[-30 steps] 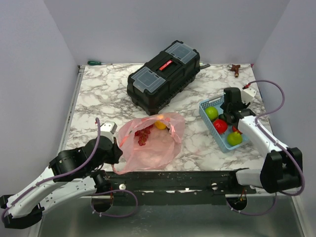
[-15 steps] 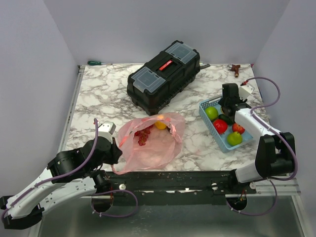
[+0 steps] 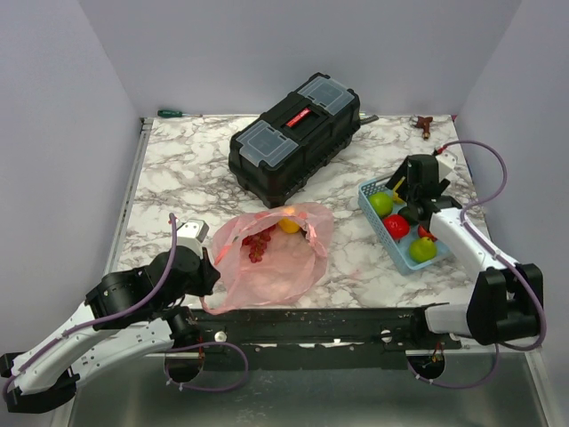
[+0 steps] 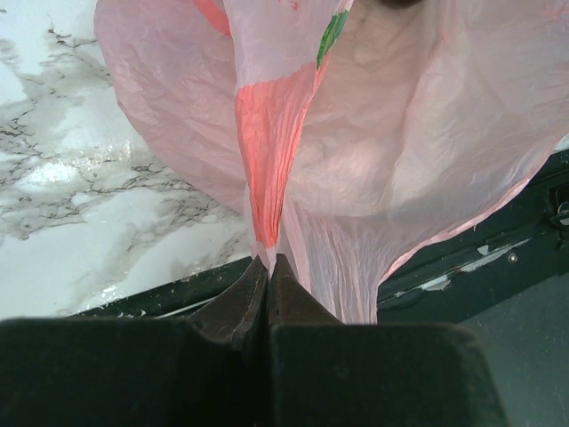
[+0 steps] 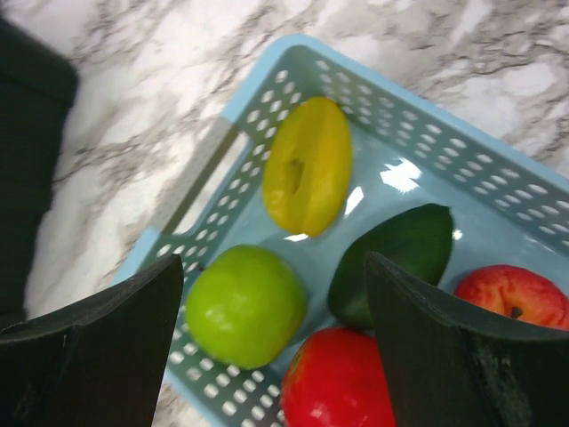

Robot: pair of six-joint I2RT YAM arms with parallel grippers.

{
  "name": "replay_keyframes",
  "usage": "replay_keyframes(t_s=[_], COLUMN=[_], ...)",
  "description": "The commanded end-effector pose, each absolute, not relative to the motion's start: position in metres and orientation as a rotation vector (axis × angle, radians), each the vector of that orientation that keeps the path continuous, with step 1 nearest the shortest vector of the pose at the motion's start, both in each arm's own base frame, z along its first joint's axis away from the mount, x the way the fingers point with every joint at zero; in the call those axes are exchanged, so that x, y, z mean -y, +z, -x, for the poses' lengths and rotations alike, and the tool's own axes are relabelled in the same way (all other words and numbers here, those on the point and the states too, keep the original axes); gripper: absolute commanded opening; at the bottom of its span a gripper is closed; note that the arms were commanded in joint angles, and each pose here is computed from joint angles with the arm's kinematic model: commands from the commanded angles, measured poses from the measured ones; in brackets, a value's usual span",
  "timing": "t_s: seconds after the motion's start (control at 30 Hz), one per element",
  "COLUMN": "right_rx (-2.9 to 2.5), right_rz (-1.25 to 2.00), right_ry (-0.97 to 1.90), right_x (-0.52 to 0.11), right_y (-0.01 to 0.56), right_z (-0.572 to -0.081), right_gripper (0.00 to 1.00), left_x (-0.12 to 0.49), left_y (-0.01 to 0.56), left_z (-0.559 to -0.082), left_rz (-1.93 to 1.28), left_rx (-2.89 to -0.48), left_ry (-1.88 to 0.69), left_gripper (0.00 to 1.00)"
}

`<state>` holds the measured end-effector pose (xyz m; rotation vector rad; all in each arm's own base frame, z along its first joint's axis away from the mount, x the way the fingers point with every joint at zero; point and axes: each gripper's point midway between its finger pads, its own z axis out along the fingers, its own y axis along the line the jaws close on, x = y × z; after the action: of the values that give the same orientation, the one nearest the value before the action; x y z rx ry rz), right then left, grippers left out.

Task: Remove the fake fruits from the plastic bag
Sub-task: Place the fake fruit in the bin, then take out the fake fruit from the plastic bag.

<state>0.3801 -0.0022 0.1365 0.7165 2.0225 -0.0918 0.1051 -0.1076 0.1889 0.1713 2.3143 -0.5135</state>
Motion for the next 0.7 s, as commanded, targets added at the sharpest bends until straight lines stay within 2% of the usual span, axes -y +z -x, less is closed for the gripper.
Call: replay_keyframes(t_s=[0.0,0.2,0.37,0.53,0.67], right_rx=[-2.115,-2.093,-2.005,-1.914,-1.838], right_rz=[-0.547,-0.415,-0.294,-0.125,0.055], right_ry=[0.175,0.56,0.834,1.207,1.305], right_x=[-0.039,-0.092,-0.127,-0.184,-0.25], right_y=[0.15,0.175,0.21,0.262,0.309], right_z=[-0.366,-0.333,-0.315,-0.301,-0.277], right_gripper=[0.83,0.83,0.88,0.88,0.92], left_x=[0.111,0.111,0.112,0.111,0.111], left_y=[0.187,0.186,0.186,0.186,0.186], left_z=[-0.105,-0.105,-0.105,-0.105,-0.105], left_rz=[-0.193,-0.198,-0.201,-0.196,-0.196], left_rx=[-2.316,-2.325,-2.324,-2.325,-2.326], left_ry=[-0.518,-0.51,-0.513,-0.509,-0.509], left_gripper=[0.0,0.0,0.0,0.0,0.0])
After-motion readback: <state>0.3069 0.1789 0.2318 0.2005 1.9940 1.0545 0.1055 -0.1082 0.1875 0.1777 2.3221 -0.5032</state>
